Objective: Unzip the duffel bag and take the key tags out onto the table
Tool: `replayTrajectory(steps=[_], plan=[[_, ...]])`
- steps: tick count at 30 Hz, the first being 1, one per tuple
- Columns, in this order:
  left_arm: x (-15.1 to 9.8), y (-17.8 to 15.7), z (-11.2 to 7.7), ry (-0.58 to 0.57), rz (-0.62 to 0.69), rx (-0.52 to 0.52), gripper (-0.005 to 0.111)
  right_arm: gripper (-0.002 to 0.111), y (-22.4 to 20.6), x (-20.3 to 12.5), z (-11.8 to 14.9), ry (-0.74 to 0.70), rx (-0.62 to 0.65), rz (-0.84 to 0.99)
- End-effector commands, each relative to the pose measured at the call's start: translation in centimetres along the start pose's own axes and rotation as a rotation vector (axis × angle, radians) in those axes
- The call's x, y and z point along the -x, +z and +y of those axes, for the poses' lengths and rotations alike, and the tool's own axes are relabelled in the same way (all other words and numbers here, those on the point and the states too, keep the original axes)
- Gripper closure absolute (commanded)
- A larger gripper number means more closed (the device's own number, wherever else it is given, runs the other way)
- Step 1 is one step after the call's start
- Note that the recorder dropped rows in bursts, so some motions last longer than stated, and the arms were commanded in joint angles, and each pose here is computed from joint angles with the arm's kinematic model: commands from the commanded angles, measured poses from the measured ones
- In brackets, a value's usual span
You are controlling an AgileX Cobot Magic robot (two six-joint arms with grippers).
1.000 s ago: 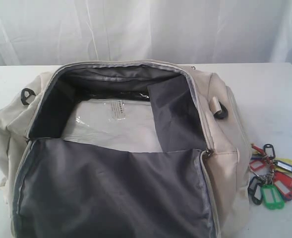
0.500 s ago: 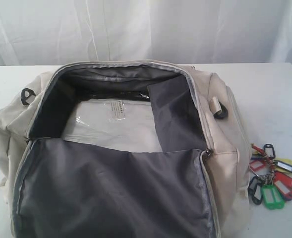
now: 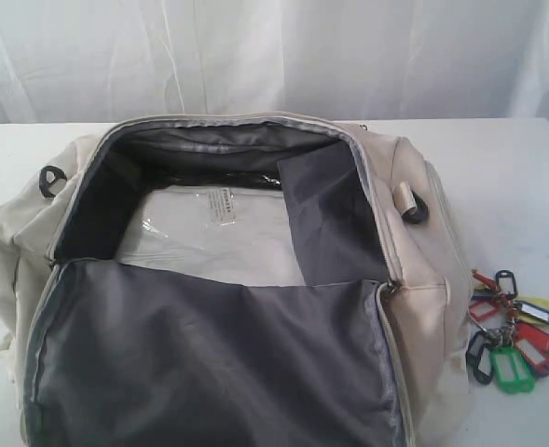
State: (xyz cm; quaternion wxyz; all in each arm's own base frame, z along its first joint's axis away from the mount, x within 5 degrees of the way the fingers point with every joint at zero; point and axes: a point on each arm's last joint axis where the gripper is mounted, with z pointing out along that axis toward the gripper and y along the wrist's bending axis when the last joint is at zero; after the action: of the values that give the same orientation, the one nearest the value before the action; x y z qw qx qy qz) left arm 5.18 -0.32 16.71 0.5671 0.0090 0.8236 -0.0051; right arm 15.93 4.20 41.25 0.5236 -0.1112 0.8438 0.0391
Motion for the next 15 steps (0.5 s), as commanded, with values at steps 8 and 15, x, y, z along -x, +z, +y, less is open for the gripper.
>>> replayTrajectory(steps=[8, 15], plan=[[-0.08, 0.00, 0.48, -0.059, -0.004, 0.041, 0.107, 0.108, -0.06, -0.05, -0.11, -0.008, -0.007, -0.007], [-0.08, 0.01, 0.25, -0.042, -0.004, 0.003, 0.107, 0.108, -0.06, -0.05, -0.11, -0.008, -0.007, -0.007]])
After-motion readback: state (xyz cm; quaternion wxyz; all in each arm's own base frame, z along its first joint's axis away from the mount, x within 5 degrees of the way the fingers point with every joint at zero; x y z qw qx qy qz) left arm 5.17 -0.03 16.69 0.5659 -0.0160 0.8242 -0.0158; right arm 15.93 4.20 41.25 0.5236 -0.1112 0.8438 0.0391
